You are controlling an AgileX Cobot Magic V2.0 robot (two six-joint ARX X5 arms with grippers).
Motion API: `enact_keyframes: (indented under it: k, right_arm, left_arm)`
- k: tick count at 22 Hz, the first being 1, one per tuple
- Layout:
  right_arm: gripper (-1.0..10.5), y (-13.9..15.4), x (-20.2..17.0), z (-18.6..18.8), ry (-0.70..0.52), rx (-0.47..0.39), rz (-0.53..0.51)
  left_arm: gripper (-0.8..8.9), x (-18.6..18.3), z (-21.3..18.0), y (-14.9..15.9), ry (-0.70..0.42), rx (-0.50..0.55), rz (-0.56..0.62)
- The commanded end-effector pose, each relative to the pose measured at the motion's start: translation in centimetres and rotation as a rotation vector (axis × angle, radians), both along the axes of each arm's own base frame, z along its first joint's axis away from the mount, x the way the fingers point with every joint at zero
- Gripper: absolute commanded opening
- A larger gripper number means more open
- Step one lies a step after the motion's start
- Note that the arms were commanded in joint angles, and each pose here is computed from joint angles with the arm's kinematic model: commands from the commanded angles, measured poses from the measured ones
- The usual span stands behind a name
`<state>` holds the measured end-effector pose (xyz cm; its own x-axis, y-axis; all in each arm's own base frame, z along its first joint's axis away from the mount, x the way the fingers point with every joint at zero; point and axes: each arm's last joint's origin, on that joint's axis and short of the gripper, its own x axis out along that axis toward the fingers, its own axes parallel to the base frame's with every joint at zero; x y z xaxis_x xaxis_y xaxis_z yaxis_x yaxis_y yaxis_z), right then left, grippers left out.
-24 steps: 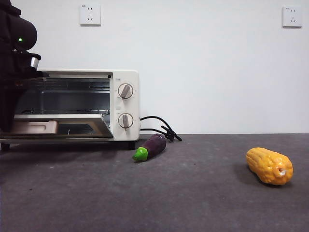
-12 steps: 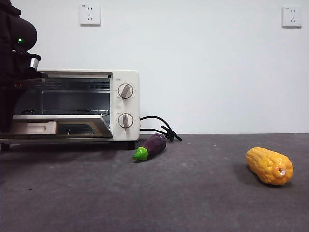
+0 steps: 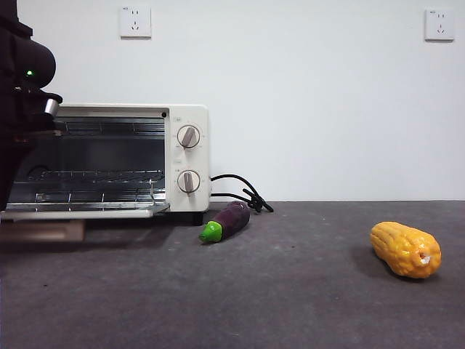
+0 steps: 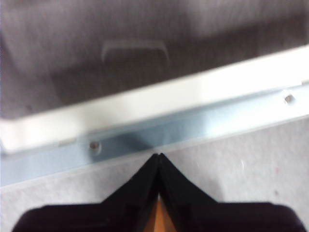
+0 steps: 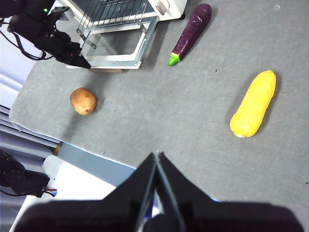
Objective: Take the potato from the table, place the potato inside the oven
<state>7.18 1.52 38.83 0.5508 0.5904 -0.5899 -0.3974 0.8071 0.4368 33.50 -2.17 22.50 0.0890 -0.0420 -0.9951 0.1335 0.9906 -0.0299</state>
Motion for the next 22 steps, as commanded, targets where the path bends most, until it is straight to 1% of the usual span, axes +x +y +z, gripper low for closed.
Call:
enact_keyframes:
  k: [1,3,5,6,8,9,10,11,12,14,16,19,21,22]
  right_arm:
    - [0.0,0.0,-0.2,0.0,0.009,-0.004,0.005]
    - [0.0,0.0,-0.2,0.0,0.009,-0.004,0.005]
    - [0.0,0.0,-0.2,0.0,0.005,0.004,0.017]
    - [0.0,0.1,-0.1,0.1,-0.005,0.023,0.038]
    - [0.0,0.3,0.3,0.6,-0.058,0.100,0.113]
    - [0.0,0.4,0.5,0.9,-0.106,0.142,0.159]
    - [0.0,0.5,0.9,1.3,-0.155,0.165,0.189]
    - [0.0,0.5,1.3,1.7,-0.190,0.182,0.198]
    - [0.1,0.5,1.9,2.0,-0.199,0.206,0.189]
    - [0.6,0.7,2.8,2.4,-0.182,0.261,0.166]
    - [0.7,1.2,3.6,2.8,-0.176,0.305,0.188]
    - [0.7,3.1,5.4,3.7,-0.201,0.362,0.273]
    - [0.7,5.2,6.5,4.2,-0.229,0.384,0.331]
    - [0.7,6.1,6.9,4.2,-0.237,0.387,0.351]
  left_arm:
    - [-0.06,-0.3,0.2,0.0,0.005,-0.032,-0.015]
    - [-0.06,-0.9,1.6,-0.1,-0.044,-0.066,-0.019]
    - [-0.06,-1.8,3.8,-0.1,-0.129,-0.081,-0.024]
    - [-0.06,-2.5,5.2,0.0,-0.180,-0.084,-0.026]
    - [-0.06,-4.5,8.3,0.1,-0.298,-0.093,-0.031]
    - [-0.06,-5.8,10.0,0.1,-0.362,-0.107,-0.038]
    - [-0.06,-7.4,11.7,0.2,-0.429,-0.125,-0.052]
    - [-0.06,-9.0,13.3,0.2,-0.497,-0.144,-0.069]
    - [-0.06,-10.8,14.7,0.3,-0.566,-0.146,-0.080]
    - [-0.06,-14.4,17.1,0.5,-0.692,-0.147,-0.092]
    - [-0.06,-18.3,18.9,0.7,-0.799,-0.170,-0.109]
    - [-0.06,-24.0,20.7,1.1,-0.962,-0.177,-0.113]
    - [-0.05,-27.2,21.3,1.2,-1.058,-0.186,-0.107]
    - [-0.06,-28.1,21.4,1.3,-1.084,-0.187,-0.107]
